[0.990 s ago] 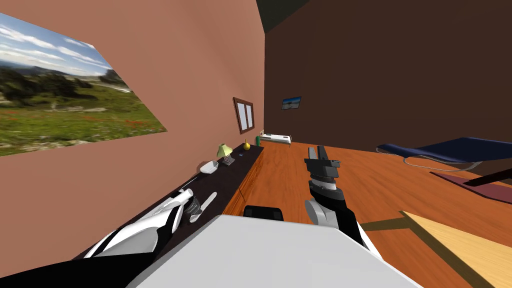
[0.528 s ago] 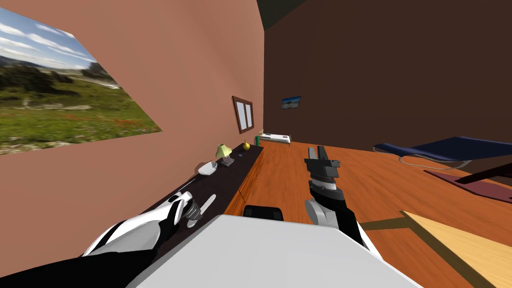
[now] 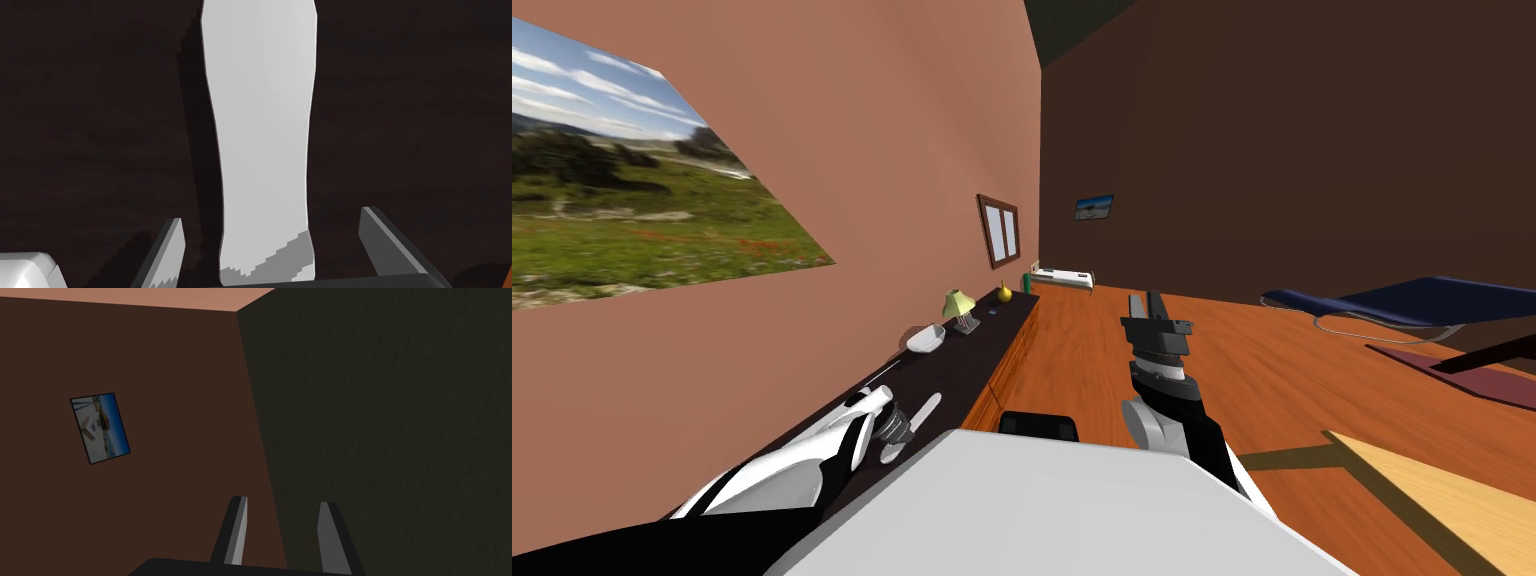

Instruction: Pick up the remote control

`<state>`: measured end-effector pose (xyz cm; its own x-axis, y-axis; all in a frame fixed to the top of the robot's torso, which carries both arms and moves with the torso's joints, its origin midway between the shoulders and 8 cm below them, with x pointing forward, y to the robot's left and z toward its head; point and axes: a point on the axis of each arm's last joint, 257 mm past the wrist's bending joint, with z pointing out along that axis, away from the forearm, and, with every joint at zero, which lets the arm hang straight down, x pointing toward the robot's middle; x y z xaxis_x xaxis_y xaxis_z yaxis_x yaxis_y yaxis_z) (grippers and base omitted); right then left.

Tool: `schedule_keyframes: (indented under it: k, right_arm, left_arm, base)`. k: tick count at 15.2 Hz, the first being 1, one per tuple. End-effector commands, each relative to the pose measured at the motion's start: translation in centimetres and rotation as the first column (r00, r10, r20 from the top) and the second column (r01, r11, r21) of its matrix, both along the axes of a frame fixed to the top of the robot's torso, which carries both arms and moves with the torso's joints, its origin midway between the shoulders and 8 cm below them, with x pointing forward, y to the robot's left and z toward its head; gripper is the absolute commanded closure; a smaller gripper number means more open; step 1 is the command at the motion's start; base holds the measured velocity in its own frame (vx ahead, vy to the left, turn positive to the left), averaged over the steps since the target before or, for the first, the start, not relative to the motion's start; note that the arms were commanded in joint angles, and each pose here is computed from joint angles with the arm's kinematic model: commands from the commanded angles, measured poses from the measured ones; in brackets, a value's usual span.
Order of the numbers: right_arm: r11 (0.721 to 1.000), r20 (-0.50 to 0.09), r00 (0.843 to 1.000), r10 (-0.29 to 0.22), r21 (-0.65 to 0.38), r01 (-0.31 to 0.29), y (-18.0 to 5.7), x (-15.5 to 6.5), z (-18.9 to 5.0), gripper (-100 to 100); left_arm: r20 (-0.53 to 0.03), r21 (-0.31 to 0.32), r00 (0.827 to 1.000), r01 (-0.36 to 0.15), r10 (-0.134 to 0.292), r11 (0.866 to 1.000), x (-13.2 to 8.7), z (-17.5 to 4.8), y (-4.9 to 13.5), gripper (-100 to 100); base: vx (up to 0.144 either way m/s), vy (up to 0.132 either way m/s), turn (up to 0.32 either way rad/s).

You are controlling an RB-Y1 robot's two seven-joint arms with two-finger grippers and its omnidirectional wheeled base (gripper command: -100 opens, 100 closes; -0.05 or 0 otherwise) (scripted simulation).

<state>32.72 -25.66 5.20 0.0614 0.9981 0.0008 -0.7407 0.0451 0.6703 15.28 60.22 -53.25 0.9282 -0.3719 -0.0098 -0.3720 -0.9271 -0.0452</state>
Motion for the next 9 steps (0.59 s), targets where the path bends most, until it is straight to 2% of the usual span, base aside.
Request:
schedule_keyframes:
  k: [1,2,3,5,6,8,9]
  right_arm:
    - [1.000,0.000,1.000,0.000,0.000,0.000,0.0,0.0,0.0,0]
    - [1.000,0.000,1.000,0.000,0.000,0.000,0.0,0.0,0.0,0]
    - [1.000,0.000,1.000,0.000,0.000,0.000,0.0,0.0,0.0,0]
    - [1.000,0.000,1.000,0.000,0.000,0.000,0.0,0.0,0.0,0]
    - [1.000,0.000,1.000,0.000,0.000,0.000,0.0,0.0,0.0,0]
    - [1.000,0.000,1.000,0.000,0.000,0.000,0.0,0.0,0.0,0]
    - [1.000,0.000,1.000,0.000,0.000,0.000,0.0,0.0,0.0,0]
  left_arm:
    - [-0.003,-0.012,0.998,-0.057,0.057,0.998,-0.9,0.0,0.0,-100]
    - [-0.002,-0.006,1.000,-0.024,0.024,1.000,-0.5,-0.1,0.0,-100]
    - [0.005,-0.008,0.999,-0.037,0.037,0.999,-0.6,-1.1,-1.0,-100]
    - [-0.028,-0.034,0.998,-0.058,0.058,0.998,-2.4,-1.8,-2.0,-100]
    - [0.012,-0.010,0.999,-0.043,0.043,0.999,-0.6,-2.1,-2.0,-100]
    - [0.015,-0.011,0.999,-0.046,0.046,0.999,-0.7,-2.6,-2.4,-100]
    - [0.033,0.003,0.999,-0.036,0.035,0.999,0.3,-2.2,-1.9,-100]
  base:
    - [0.184,-0.036,0.018]
    - [0.113,-0.022,0.013]
    - [0.027,0.029,-0.022]
    - [-0.017,0.054,-0.046]
    - [-0.043,0.063,-0.015]
    - [-0.043,0.064,-0.040]
    - [-0.040,0.055,-0.017]
